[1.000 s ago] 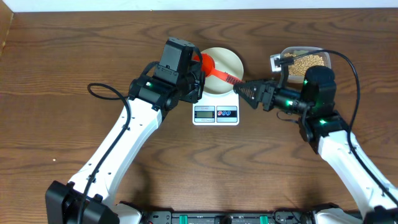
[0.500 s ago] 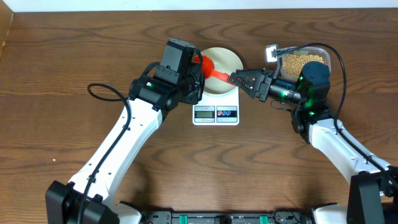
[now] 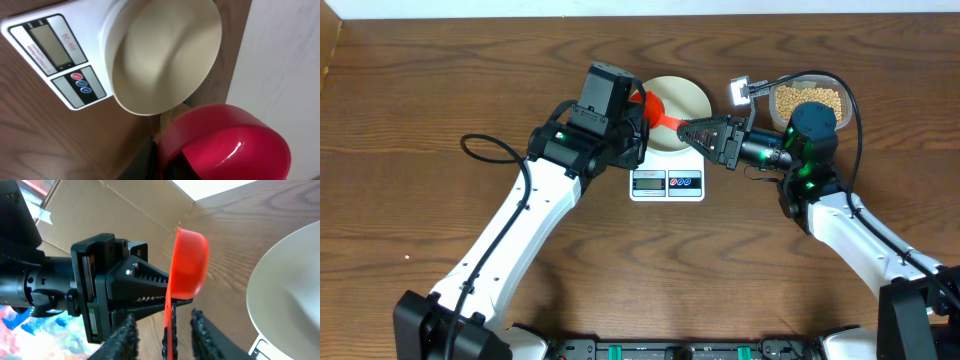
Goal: Scoop item into bowl and weigh 50g on scale
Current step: 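Grasp the red scoop handle with the right gripper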
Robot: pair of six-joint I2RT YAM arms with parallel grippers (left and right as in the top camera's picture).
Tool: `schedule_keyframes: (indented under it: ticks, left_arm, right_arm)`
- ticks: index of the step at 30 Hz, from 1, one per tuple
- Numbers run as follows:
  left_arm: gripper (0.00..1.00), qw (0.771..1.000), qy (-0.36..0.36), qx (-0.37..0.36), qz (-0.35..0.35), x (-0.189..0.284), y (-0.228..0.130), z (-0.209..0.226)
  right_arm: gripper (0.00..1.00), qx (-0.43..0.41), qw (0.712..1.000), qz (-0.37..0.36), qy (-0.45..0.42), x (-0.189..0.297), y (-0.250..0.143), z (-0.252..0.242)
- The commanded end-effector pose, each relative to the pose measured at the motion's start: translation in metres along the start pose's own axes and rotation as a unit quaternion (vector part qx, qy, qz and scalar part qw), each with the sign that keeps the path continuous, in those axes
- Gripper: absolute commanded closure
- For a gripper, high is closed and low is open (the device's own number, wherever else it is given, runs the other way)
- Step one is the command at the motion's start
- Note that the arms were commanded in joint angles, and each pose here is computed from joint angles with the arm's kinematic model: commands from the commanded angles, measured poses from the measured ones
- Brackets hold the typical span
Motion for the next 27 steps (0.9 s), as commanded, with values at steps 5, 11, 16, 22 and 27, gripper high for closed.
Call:
schedule_keyframes:
  ticks: [5, 11, 16, 22, 27]
  left_arm:
    - [0.93, 1.0, 0.003, -0.001, 0.0, 0.0002, -0.0013, -0.0004]
    - [0.93, 1.0, 0.003, -0.001, 0.0, 0.0002, -0.0013, -0.0005]
    - [0.93, 1.0, 0.003, -0.001, 0.0, 0.0002, -0.0013, -0.0005]
    - [0.93, 1.0, 0.003, -0.001, 0.0, 0.0002, -0.0013, -0.0005]
    - [0.93, 1.0, 0.003, -0.001, 0.0, 0.0002, -0.0013, -0.0004]
  right_arm:
    - [0.75, 0.004, 1.0, 0.003, 0.005, -0.0021, 0.0016, 0.0037]
    - [0.79, 0.004, 1.0, 0.003, 0.005, -0.0021, 0.0014, 0.0036]
    - [0.83, 0.004, 1.0, 0.003, 0.005, -0.0022, 0.0013, 0.0036]
    - [0.84, 0.006, 1.0, 0.008, 0.008, -0.0051, -0.002, 0.0055]
    - [0.85, 0.006, 1.0, 0.009, 0.008, -0.0054, -0.0023, 0.0055]
Point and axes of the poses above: each gripper's point midway between its finger pads, its own x axis back along the fingers, its own z axis along the line the jaws close on, y = z × x, the point moved 2 cm from there along x, back along the fingers, and after that the axes turned 12 degrees about -x, right-handed, at the moved point
